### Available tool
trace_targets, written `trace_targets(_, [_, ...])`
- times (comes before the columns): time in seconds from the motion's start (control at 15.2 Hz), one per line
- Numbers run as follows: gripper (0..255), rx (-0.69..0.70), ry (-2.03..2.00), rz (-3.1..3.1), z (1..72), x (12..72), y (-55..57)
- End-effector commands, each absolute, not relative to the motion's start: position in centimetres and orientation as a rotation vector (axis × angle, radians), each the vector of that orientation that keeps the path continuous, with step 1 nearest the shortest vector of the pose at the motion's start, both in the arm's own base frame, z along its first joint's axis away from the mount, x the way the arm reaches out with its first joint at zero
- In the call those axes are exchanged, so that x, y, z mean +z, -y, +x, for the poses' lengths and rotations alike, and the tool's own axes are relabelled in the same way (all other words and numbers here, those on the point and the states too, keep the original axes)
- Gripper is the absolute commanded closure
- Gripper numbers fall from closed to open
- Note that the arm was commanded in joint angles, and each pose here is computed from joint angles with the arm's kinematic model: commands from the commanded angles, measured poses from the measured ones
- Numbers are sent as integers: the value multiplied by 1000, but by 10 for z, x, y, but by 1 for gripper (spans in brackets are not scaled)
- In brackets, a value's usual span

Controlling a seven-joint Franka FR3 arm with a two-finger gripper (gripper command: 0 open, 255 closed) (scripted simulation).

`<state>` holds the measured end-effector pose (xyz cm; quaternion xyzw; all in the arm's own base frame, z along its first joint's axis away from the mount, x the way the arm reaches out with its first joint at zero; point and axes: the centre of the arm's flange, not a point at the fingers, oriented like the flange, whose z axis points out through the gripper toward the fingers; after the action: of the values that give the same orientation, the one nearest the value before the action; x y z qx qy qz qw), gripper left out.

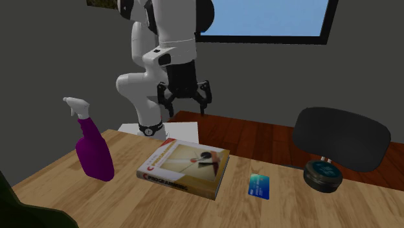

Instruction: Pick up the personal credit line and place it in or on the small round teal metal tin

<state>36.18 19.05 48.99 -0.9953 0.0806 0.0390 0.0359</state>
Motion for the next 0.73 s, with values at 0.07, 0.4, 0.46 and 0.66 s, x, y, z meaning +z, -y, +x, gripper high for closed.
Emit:
trace_targets(0.07, [0, 134, -309, -3052, 376, 473, -227])
trace_targets(0.4, [0, 157, -406, -3044, 399, 444, -282])
trace_targets(0.46, [0, 162, -426, -3042, 404, 438, -293])
trace_targets(0.66, [0, 176, -484, -3035, 420, 421, -325])
